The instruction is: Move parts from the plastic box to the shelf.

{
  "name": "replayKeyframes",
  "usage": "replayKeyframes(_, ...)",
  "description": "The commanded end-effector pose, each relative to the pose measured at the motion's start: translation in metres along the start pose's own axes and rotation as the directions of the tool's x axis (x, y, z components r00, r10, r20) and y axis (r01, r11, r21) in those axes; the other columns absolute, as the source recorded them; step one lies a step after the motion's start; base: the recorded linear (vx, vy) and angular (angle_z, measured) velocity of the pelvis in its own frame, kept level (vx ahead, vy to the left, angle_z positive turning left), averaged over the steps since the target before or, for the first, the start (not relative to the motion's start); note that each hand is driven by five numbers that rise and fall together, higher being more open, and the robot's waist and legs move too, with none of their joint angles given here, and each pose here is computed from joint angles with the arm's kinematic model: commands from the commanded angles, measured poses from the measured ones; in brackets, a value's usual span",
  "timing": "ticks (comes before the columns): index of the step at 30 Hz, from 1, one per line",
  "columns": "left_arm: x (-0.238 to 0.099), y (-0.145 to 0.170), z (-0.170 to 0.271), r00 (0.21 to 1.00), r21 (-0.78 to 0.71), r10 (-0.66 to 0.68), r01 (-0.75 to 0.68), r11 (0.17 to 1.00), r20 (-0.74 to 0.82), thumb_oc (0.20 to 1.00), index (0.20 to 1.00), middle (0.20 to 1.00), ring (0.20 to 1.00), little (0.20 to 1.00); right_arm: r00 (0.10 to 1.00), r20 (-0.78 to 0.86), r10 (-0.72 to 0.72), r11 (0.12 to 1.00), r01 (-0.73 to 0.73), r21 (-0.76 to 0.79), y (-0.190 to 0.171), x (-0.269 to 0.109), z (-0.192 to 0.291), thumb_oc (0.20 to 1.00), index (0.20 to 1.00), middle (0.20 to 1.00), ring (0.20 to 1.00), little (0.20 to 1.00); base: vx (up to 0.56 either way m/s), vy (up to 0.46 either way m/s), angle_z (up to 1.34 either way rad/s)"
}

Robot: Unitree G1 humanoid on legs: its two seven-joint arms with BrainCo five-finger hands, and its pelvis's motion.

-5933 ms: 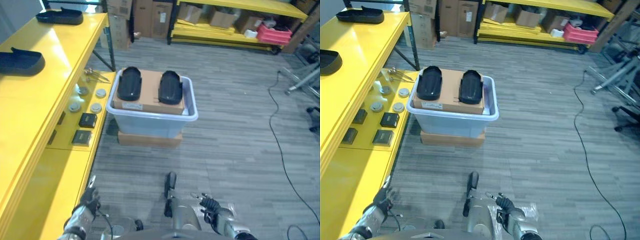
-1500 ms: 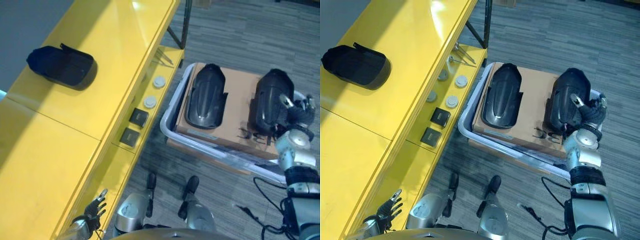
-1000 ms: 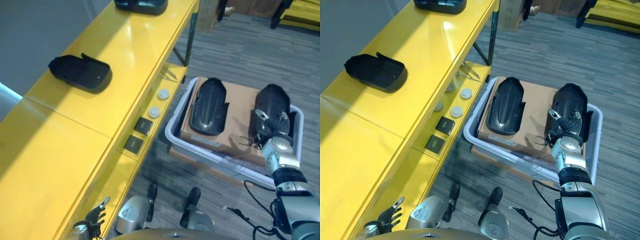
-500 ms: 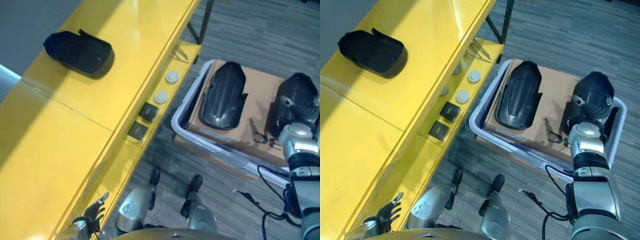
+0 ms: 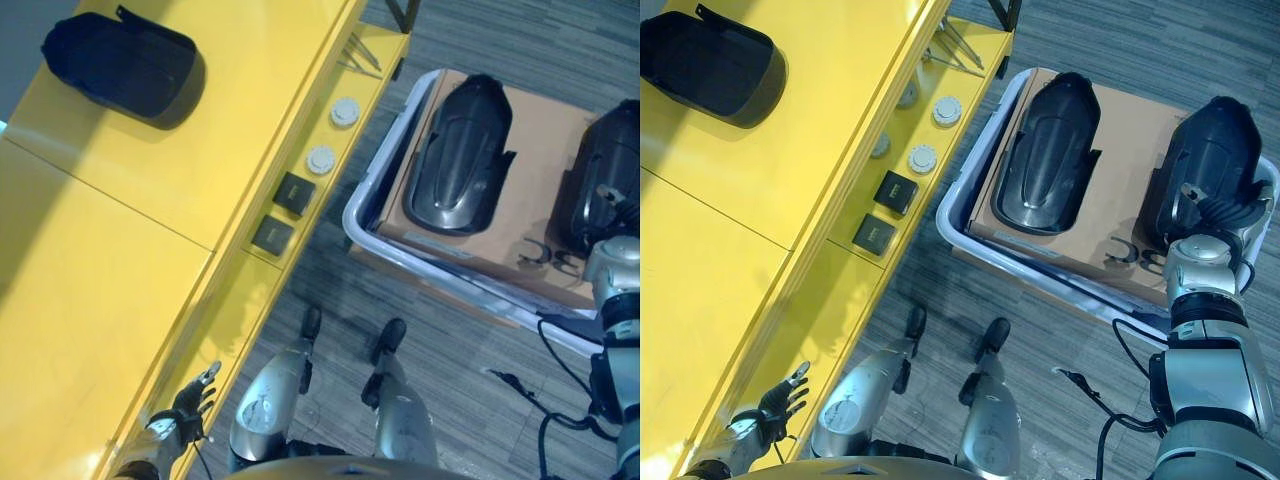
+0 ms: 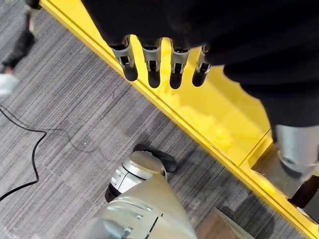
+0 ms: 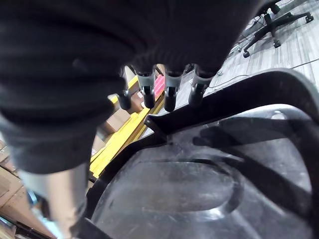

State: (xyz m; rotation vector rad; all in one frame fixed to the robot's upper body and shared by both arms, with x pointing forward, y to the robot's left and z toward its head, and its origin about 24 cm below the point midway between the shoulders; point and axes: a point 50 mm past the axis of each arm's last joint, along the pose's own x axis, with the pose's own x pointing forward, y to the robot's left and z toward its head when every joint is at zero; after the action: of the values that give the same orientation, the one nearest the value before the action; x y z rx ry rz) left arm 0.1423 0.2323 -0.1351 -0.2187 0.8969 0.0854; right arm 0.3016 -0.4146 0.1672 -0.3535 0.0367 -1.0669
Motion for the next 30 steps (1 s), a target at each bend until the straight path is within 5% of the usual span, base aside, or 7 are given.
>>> replayKeyframes(1,-0.009,0.030,0.011,0.998,0.075,0.055,-0.055,0.996,0.008,1.000,1.000,1.000,1.000,1.000,0.986,0.166,-0.034,0.995,0.048,-0.084,-0.020,0.010,0.032,1.000,1.000,1.000,1.000,1.000,0.00,0.000,0.00)
replayKeyframes(30,-0.002,0.021,0.033,0.999,0.077,0.001,-0.005,0.997,0.052,1.000,1.000,1.000,1.000,1.000,0.999,0.020,0.035,0.998,-0.036,0.056,-0.011,0.011,0.018,1.000,1.000,1.000,1.000,1.000,-0.01,-0.010,-0.02)
